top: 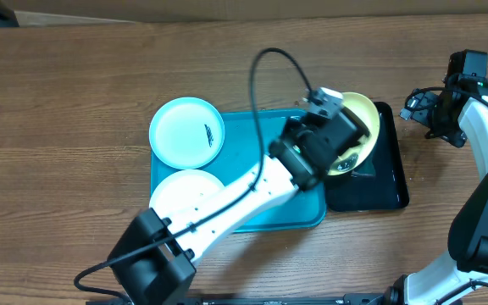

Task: Clean dirty plates on tray and stack at the side
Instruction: 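Lift the yellow plate with the left gripper and swing it rightward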

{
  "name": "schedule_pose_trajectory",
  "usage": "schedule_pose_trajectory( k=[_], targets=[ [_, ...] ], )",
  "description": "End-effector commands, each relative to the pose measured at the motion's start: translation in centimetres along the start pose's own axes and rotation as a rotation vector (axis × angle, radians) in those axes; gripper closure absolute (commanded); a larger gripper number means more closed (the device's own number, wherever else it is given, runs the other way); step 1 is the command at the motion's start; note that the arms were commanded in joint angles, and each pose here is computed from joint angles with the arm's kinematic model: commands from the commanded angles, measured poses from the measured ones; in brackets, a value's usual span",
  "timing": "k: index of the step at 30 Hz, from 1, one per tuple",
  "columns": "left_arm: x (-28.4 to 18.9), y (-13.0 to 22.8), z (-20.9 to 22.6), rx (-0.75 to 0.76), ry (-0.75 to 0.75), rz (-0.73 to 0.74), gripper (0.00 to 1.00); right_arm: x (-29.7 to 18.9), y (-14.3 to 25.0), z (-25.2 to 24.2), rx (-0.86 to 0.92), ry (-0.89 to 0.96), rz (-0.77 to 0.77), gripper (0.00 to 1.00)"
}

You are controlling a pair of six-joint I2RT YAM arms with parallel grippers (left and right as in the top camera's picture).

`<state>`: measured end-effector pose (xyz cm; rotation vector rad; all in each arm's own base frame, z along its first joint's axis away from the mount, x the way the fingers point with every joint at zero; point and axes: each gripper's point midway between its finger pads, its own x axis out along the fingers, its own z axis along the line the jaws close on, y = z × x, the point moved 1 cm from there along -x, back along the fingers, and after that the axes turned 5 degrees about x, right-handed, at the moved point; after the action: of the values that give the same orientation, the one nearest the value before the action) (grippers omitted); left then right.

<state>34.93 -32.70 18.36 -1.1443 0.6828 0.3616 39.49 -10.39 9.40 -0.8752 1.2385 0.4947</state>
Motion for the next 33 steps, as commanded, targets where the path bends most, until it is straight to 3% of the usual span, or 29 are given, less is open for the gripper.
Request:
schedule_pose_trajectory(
  k=[1, 8, 18, 33],
  targets=[
    [-2.2, -2.2, 0.3, 0.151, -0.182, -0.123, 0.96, -1.0, -0.9, 0.4, 0.008, -0.019, -0.035, 0.00],
    [-6.2, -3.5, -1.4, 0.297, -0.331, -0.244, 0.96, -1.0, -0.9, 0.4, 0.007, -0.019, -0.035, 0.00],
    [-9.4, -4.2, -3.2, 0.408, -0.412, -0.321, 0.96, -1.0, -0.9, 0.4, 0.008, -0.019, -0.035, 0.00],
    [-9.3, -4.3, -4.2, 0.410, -0.358, -0.332, 0.96, -1.0, -0.9, 0.4, 0.008, -0.019, -0.035, 0.00]
  ],
)
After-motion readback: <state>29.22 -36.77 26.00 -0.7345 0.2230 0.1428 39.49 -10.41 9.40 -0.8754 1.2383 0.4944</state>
